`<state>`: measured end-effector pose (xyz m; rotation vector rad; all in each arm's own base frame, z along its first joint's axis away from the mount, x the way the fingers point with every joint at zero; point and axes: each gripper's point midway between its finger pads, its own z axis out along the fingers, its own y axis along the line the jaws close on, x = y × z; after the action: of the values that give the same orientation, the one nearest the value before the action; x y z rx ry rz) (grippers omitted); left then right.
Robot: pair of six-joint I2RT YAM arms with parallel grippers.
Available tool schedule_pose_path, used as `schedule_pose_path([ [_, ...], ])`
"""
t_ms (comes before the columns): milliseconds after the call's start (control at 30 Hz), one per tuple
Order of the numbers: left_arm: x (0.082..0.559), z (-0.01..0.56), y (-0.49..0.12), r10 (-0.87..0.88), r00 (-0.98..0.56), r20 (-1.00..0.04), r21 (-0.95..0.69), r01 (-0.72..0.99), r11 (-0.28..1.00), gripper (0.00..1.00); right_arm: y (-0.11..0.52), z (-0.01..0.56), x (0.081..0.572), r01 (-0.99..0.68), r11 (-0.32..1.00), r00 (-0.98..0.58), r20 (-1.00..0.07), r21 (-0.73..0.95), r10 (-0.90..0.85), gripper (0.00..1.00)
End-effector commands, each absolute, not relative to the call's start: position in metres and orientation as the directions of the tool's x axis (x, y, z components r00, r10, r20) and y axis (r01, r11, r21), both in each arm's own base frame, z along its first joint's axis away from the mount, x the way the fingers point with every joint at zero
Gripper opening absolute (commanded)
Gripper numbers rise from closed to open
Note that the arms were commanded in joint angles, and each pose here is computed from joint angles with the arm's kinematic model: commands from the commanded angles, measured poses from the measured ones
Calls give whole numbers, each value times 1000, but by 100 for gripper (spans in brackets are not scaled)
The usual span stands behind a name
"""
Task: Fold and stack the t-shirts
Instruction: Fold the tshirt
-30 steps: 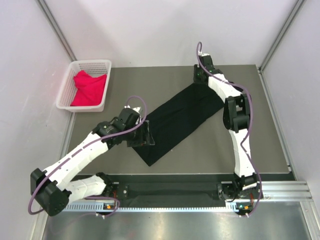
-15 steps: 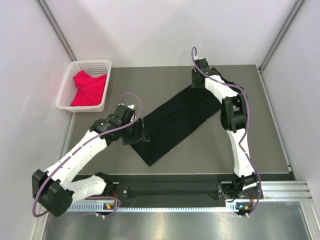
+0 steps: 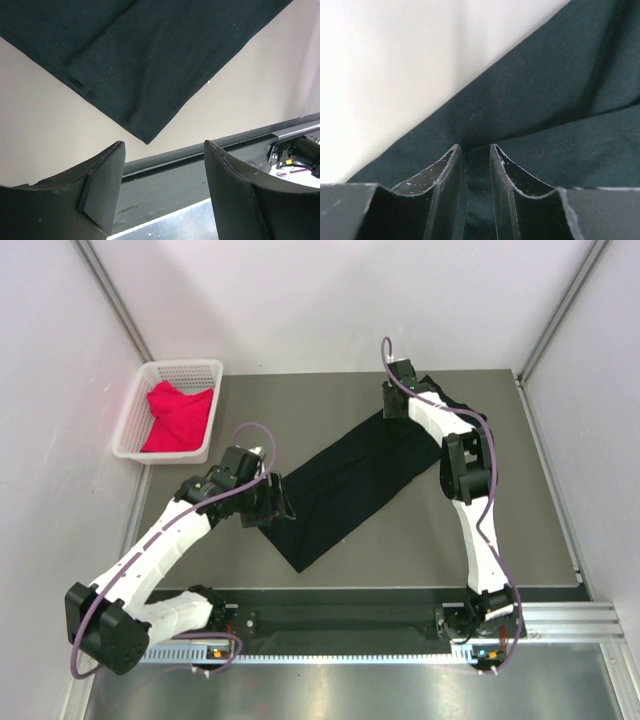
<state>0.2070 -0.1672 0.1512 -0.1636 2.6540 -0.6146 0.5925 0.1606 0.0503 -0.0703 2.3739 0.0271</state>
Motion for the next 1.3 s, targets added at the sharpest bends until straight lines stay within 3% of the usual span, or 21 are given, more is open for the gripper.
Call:
schedule_pose_path([
  [0,206,157,-166,-195,-907,-372,-460,-2,888,69,173,43,594,-79,997,-712,-699,-13,-66,30],
  [400,211,157,-163,-209,-907,-366,-469,-14,883,68,171,48,600,-60,998,-698,-714,-20,-56,20],
  [633,215,158,-164,-214,-906,-366,-478,-15,878,68,173,77,600,-64,998,-667,-743,-12,-51,8],
  [1267,223,155,-162,-240,-904,-354,-493,-38,869,68,215,112,591,-187,980,-631,-773,66,-69,9],
])
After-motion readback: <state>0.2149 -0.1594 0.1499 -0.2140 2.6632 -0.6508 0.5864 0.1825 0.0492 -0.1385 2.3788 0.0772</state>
